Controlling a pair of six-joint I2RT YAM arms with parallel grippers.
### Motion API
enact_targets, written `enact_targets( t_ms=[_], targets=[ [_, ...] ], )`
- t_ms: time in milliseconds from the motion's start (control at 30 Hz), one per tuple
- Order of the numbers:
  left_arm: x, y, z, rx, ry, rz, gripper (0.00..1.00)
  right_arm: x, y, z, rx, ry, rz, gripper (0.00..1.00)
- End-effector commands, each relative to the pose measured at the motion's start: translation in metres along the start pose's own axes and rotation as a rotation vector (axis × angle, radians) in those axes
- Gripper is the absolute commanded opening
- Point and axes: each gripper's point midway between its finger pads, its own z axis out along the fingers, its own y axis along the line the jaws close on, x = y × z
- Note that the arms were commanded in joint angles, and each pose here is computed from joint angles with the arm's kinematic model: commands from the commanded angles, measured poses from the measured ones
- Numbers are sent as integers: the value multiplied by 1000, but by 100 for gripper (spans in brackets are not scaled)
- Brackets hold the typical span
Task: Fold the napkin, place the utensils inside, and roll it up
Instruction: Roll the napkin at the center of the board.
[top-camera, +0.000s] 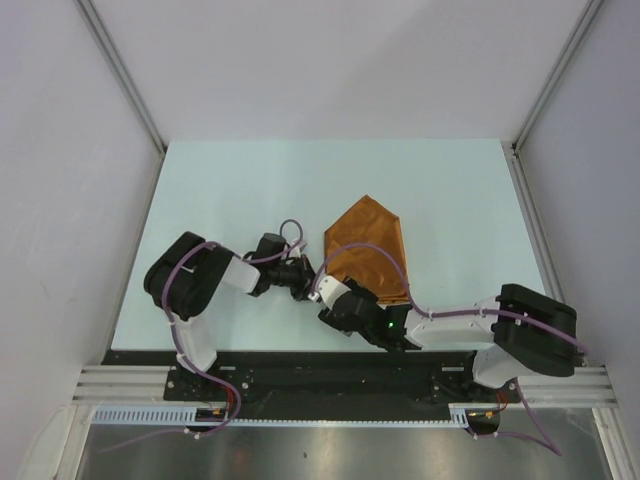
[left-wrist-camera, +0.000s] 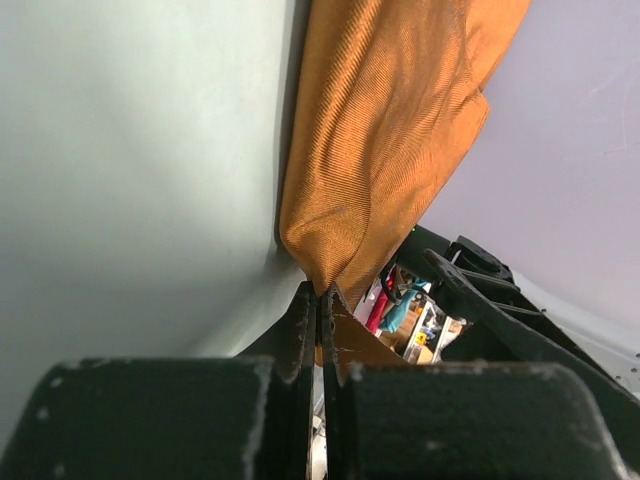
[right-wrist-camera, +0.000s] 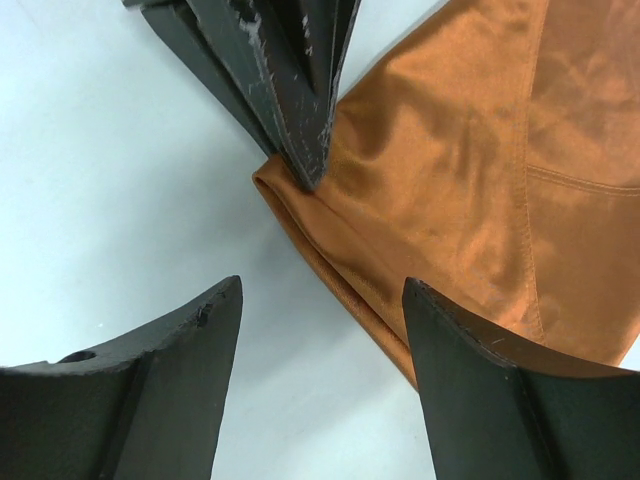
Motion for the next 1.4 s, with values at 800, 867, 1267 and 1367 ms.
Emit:
enact_targets(
  t_ms=[800,867,1267,1367],
  targets=[
    [-15,-10,-7,8,-30,60,1,23,-17,26,150,179,-136,24],
    [-13,-8,-12,-14,-51,94,9,18,-16,25,134,173,-154,20],
    [-25,-4,-35,-118,-211,235,63,-1,-20,29,-115,104,3,0],
    [-31,2,-43,-157,-263,264,68,-3,-20,30,-191,117,37,0]
  ],
)
